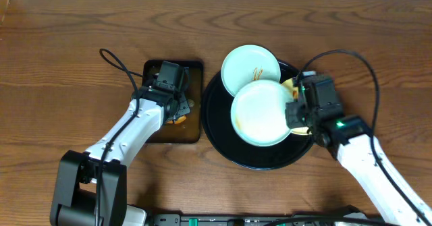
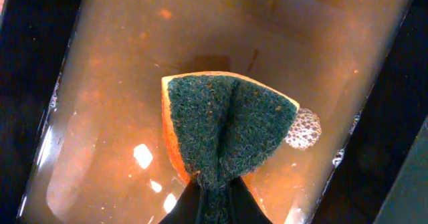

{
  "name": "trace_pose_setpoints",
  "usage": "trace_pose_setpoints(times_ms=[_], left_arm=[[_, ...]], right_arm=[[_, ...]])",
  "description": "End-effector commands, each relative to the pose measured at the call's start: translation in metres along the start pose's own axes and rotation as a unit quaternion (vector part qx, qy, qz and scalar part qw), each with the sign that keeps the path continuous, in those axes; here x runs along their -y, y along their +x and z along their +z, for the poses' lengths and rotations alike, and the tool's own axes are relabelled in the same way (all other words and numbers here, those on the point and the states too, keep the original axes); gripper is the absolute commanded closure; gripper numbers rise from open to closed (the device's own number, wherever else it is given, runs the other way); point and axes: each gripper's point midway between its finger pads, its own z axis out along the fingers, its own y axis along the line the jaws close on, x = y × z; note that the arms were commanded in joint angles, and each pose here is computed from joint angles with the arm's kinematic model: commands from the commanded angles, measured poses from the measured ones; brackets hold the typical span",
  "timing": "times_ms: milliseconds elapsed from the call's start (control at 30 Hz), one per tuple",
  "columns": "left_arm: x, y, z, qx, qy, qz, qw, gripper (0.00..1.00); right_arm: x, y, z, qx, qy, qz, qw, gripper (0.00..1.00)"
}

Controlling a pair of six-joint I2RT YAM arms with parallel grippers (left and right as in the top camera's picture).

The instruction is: Clean dirty plates on tray and stack at the side

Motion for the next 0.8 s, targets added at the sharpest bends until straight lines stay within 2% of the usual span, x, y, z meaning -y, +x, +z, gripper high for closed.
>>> trace_pose_setpoints(times_ms=[0,233,400,567,767], left_arm=[[0.001,-0.006,-0.004,0.007,0.003,0.005,1.000,0.92],[0.001,-0.006,-0.004,0.007,0.003,0.005,1.000,0.92],[0.001,-0.006,-0.004,0.007,0.003,0.005,1.000,0.92],[0.001,-0.006,-0.004,0.007,0.003,0.005,1.000,0.92],[0.001,-0.006,-0.004,0.007,0.003,0.005,1.000,0.92]], right_arm=[[0.013,-0.017,-0.015,0.036,0.065,-0.069,0.995,0.99],[0.002,-0.026,-0.026,0.066,0.124,-0.141,0.980,0.99],[-0.018,-0.037,-0.045,0.107,0.183,-0.215,0.953,0.99],[-0.041,-0.054,-0.069,0.159,0.239,-0.296,0.911,0.99],[-0.067,-0.079,-0.102,0.212,0.300,-0.385,0.847,0.99]])
